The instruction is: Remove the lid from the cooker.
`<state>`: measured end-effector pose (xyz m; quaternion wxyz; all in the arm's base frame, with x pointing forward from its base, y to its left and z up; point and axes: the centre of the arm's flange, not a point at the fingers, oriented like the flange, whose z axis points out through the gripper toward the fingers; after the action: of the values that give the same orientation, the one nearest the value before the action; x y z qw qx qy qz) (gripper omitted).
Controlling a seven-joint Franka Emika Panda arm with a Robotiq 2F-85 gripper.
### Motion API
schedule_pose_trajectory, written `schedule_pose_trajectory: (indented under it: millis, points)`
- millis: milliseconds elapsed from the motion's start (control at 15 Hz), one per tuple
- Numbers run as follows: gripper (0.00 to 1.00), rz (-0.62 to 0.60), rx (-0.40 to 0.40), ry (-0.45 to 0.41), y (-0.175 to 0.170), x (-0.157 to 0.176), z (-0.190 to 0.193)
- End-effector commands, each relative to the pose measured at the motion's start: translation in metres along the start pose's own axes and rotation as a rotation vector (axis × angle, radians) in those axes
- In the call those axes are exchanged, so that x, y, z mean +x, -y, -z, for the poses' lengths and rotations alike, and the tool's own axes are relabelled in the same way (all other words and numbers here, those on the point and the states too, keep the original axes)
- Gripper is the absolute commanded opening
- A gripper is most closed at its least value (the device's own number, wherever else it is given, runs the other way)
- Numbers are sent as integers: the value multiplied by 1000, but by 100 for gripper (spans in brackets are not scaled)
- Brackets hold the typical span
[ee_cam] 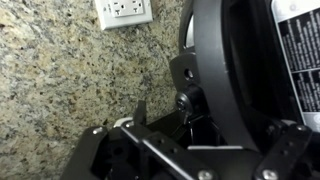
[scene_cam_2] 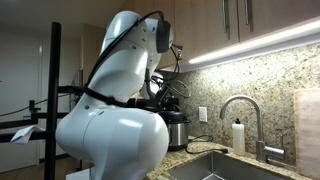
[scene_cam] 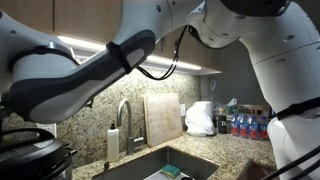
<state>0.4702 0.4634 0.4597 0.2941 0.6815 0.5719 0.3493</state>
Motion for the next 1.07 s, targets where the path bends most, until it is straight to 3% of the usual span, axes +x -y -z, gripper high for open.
schedule_pose_trajectory:
  millis: [0, 267, 600, 867, 1000]
  points:
    - [68, 33, -1, 3, 7, 5, -7]
    - [41, 29, 33, -23, 13, -1, -11]
    - [11, 56, -1, -2, 18, 5, 1]
    - [3, 66, -4, 9, 26, 6, 4]
    - [6, 72, -21, 17, 24, 8, 11]
